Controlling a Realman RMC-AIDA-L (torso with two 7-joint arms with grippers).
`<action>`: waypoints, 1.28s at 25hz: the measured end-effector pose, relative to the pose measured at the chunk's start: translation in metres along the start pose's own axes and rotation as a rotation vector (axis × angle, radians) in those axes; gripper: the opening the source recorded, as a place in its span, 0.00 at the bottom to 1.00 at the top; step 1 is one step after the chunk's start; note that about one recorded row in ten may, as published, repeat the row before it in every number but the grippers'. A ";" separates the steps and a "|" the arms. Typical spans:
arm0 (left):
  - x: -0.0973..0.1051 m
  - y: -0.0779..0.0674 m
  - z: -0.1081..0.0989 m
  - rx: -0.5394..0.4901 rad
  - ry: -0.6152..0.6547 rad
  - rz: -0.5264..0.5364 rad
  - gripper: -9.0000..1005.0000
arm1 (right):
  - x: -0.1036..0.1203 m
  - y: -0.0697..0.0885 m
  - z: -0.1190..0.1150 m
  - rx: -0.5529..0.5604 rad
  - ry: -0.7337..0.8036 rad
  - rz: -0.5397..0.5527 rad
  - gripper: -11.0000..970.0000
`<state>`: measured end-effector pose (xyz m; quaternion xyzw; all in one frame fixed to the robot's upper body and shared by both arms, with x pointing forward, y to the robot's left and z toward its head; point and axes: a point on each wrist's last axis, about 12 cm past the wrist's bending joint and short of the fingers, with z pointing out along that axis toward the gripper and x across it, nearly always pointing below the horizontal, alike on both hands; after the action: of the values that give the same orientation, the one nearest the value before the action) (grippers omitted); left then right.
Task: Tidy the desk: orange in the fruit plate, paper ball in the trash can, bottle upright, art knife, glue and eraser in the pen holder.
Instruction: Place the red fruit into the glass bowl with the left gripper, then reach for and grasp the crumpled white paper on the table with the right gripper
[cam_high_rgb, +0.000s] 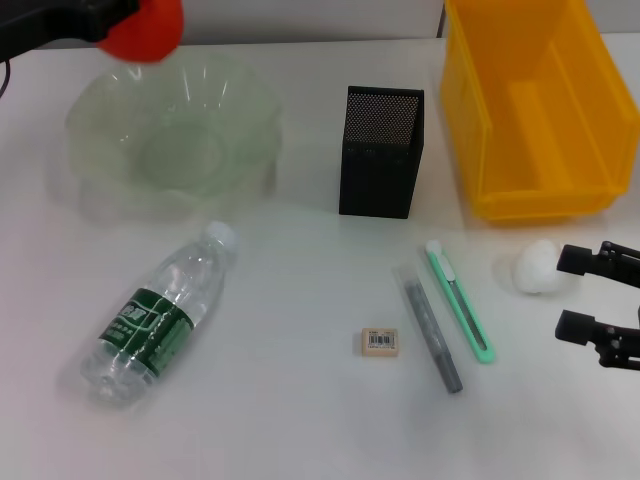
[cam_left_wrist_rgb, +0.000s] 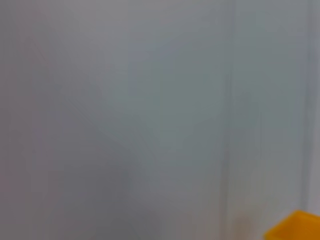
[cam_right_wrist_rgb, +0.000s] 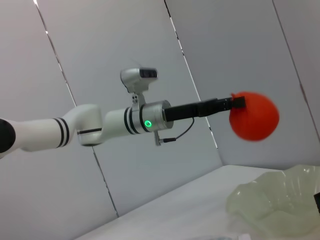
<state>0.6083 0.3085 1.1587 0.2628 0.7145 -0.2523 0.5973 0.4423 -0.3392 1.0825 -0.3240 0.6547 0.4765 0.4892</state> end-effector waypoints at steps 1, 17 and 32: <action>0.008 0.003 0.003 -0.039 -0.007 -0.030 0.22 | 0.000 -0.001 0.002 0.002 0.000 -0.001 0.81; 0.022 -0.039 -0.037 0.335 -0.091 -0.059 0.83 | -0.064 -0.016 -0.021 0.072 -0.010 0.020 0.80; 0.053 -0.074 -0.046 0.614 0.131 -0.006 0.83 | -0.161 -0.025 0.054 0.442 0.904 0.126 0.79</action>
<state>0.5172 0.2892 1.1175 0.4448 0.6427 -0.4404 0.4419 0.5323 -0.3039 1.2240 -0.3466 0.9044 0.1672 0.1841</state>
